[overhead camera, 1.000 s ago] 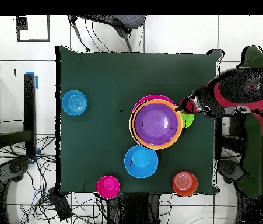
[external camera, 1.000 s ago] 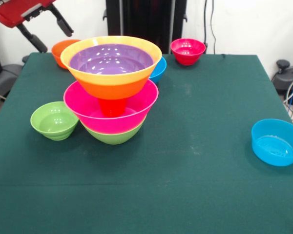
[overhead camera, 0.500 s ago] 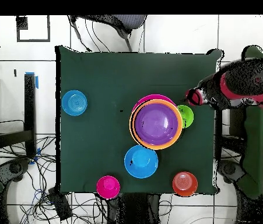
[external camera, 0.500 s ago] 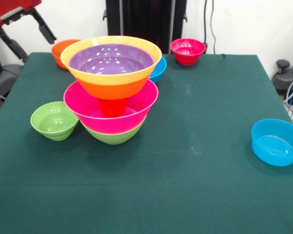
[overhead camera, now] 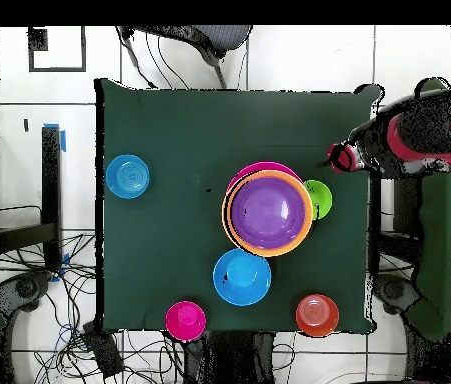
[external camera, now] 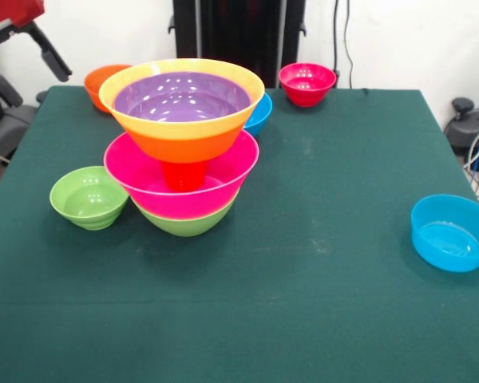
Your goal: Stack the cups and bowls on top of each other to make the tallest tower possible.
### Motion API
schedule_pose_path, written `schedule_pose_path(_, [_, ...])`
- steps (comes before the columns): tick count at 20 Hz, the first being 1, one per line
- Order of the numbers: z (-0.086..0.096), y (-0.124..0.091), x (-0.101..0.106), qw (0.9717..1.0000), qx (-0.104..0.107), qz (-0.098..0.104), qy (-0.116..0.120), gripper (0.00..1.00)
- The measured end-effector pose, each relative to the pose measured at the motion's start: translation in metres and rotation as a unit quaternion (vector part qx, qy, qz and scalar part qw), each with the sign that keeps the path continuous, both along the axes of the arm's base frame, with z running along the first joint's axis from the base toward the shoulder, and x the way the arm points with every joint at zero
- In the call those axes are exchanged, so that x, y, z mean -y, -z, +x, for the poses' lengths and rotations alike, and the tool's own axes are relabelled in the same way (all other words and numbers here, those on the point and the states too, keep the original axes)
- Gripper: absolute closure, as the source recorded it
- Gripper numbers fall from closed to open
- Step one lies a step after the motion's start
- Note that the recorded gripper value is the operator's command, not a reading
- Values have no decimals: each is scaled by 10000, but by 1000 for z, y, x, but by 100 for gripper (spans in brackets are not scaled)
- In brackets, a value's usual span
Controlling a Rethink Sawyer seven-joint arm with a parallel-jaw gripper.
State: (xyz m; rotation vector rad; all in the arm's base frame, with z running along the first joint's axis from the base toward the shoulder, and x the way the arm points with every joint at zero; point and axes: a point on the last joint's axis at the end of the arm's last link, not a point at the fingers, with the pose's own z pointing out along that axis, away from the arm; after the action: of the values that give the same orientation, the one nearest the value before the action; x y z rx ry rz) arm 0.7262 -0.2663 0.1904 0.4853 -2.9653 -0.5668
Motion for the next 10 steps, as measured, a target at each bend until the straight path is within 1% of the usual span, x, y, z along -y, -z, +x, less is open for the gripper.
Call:
schedule_pose_path(2, [1,3,2,10000,-13,11,11,0])
schedule_pose_path(10, [3,29,9,9998,-108,128,79,0])
